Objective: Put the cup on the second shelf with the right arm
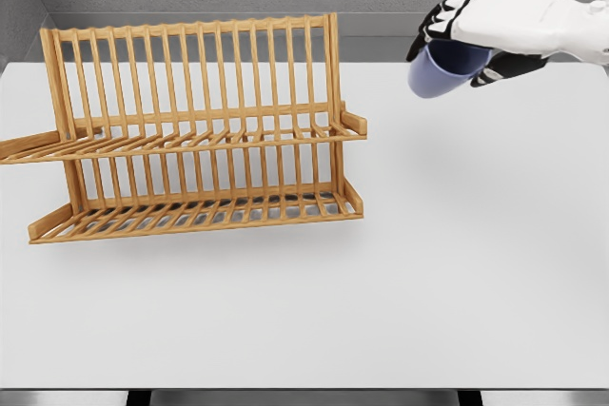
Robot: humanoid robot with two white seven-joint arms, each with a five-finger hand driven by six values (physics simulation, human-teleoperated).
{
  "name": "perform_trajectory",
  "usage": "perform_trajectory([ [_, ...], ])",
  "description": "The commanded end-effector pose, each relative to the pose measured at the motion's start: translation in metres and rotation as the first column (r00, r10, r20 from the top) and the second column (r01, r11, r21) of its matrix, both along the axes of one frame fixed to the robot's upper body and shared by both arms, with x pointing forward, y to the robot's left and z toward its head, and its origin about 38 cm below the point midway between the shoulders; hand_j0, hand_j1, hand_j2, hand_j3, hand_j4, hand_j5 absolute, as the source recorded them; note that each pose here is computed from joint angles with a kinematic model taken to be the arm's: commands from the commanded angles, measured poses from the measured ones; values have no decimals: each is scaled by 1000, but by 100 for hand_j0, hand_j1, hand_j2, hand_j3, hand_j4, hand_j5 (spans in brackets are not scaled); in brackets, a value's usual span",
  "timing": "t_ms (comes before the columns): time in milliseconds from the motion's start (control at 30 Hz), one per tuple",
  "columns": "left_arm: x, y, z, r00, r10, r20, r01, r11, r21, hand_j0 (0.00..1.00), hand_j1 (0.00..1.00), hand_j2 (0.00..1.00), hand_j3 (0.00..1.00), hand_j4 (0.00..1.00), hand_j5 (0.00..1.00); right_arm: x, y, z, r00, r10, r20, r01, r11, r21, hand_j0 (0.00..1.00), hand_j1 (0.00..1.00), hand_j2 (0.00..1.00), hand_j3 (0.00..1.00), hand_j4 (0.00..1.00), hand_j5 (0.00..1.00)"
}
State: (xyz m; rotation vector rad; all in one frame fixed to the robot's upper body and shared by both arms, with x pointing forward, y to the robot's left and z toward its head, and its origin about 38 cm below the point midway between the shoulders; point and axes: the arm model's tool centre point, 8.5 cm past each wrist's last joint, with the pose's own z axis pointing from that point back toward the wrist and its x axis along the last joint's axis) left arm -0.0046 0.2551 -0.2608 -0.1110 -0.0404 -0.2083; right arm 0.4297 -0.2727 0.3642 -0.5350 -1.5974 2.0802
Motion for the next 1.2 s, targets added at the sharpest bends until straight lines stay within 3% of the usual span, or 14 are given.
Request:
perform_trajectory([
  [0, 0, 0, 0, 1000, 0, 0, 0, 1000, 0, 100, 100, 100, 100, 100, 100, -9, 10, 6, 999, 36, 21, -36, 999, 0, 69, 69, 69, 69, 69, 69],
  [100, 0, 0, 0, 1000, 0, 0, 0, 1000, 0, 100, 100, 100, 100, 100, 100, -14, 17, 8, 997, 64, 32, -64, 998, -2, 69, 69, 69, 69, 69, 69],
  [400, 0, 0, 0, 1000, 0, 0, 0, 1000, 0, 100, 100, 100, 100, 100, 100, -14, 26, 15, 995, 84, 51, -85, 996, 7, 69, 69, 69, 69, 69, 69],
  [533, 0, 0, 0, 1000, 0, 0, 0, 1000, 0, 100, 100, 100, 100, 100, 100, -17, 44, 20, 989, 132, 72, -134, 991, 23, 69, 69, 69, 69, 69, 69],
  [933, 0, 0, 0, 1000, 0, 0, 0, 1000, 0, 100, 100, 100, 100, 100, 100, -16, 73, 16, 978, 195, 69, -199, 978, 66, 69, 69, 69, 69, 69, 69],
  [1067, 0, 0, 0, 1000, 0, 0, 0, 1000, 0, 100, 100, 100, 100, 100, 100, -18, 99, 12, 965, 253, 66, -259, 961, 101, 69, 69, 69, 69, 69, 69],
  [1167, 0, 0, 0, 1000, 0, 0, 0, 1000, 0, 100, 100, 100, 100, 100, 100, -19, 103, 8, 963, 263, 56, -268, 958, 103, 69, 69, 69, 69, 69, 69],
])
